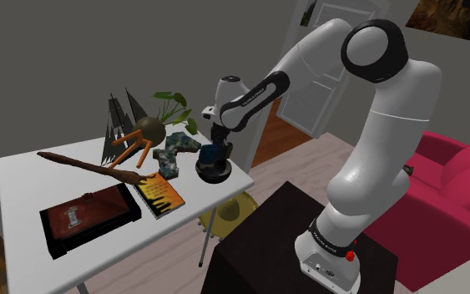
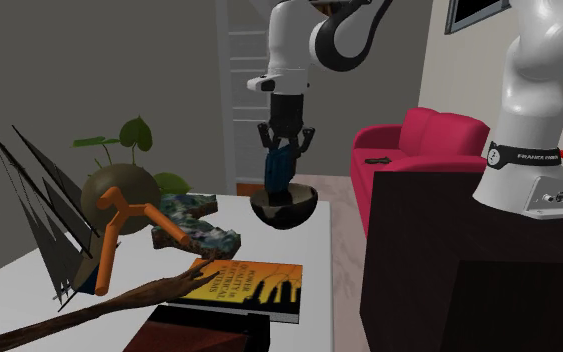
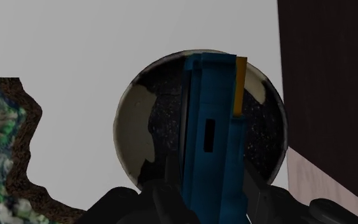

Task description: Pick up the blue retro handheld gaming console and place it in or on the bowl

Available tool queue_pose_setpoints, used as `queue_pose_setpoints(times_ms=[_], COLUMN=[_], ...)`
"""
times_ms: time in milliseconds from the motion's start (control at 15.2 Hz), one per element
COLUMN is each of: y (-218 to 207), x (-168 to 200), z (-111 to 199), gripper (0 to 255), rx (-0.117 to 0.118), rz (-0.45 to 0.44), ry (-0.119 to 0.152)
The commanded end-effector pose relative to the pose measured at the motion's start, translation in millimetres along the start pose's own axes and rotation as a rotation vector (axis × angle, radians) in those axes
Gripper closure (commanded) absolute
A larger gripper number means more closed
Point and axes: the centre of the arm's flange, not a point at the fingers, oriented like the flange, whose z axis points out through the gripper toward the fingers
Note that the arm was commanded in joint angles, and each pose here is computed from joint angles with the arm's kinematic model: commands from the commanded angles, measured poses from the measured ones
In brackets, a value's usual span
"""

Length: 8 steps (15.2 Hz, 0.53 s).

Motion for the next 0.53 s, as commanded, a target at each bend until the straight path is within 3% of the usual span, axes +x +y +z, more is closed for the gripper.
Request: queue_pose_setpoints(times_ms=[0,462], y=[-0.5,-0.9], x=[0.9,1.3], z=[10.6,17.7], gripper=[255,255], rx=[-0.001,-0.001], rz=[0.000,0.000], ry=[0.000,0.000])
